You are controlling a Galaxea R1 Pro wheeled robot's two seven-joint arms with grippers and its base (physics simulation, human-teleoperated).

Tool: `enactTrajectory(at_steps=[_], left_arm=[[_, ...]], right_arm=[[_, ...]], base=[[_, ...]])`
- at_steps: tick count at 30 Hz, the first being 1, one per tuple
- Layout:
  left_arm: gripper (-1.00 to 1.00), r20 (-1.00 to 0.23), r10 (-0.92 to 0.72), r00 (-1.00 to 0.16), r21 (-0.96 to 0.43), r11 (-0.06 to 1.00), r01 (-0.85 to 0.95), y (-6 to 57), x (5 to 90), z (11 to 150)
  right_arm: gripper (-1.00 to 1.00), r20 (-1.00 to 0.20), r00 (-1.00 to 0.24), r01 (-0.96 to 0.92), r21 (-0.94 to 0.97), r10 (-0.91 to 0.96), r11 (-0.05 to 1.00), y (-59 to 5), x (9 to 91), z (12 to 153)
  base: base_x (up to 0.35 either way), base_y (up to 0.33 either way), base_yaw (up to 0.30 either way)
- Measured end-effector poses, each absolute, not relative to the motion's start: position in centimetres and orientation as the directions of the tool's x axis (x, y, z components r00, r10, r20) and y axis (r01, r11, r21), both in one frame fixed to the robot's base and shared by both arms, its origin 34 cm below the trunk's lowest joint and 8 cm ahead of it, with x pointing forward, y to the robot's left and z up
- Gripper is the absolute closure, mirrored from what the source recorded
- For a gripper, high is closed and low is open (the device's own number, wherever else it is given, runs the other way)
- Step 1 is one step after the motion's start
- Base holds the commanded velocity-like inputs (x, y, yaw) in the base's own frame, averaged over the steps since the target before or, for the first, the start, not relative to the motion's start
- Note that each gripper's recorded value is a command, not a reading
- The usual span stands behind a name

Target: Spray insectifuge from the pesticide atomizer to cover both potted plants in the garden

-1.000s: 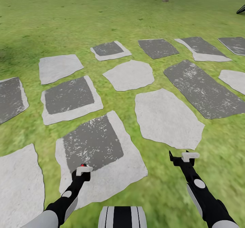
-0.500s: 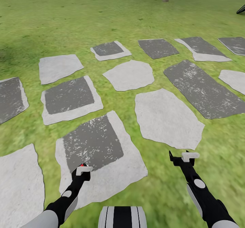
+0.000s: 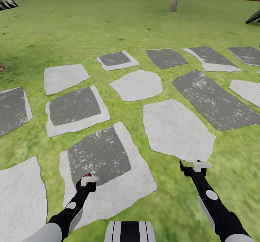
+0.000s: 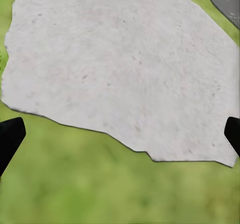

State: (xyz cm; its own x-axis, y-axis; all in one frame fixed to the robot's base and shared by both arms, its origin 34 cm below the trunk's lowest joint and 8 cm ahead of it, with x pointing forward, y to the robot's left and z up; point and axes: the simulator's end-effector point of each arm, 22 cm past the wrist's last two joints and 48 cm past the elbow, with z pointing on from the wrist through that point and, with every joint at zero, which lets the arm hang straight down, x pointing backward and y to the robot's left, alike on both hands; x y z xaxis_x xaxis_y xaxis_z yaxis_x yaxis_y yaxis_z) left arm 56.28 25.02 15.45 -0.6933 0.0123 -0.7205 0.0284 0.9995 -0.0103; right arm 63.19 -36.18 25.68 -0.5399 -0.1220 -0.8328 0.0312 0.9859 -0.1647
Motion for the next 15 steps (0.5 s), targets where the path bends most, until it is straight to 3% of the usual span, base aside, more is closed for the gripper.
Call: enactTrajectory(at_steps=[15], left_arm=[[1.00,-0.669,0.012,-0.743,-0.007,1.000,0.023,25.4,52.3,14.1]], right_arm=[[-1.00,-0.849,-0.519,0.040,-0.146,-0.104,0.989,-35.2,64.2,26.7]], base=[[0.000,0.000,0.000]])
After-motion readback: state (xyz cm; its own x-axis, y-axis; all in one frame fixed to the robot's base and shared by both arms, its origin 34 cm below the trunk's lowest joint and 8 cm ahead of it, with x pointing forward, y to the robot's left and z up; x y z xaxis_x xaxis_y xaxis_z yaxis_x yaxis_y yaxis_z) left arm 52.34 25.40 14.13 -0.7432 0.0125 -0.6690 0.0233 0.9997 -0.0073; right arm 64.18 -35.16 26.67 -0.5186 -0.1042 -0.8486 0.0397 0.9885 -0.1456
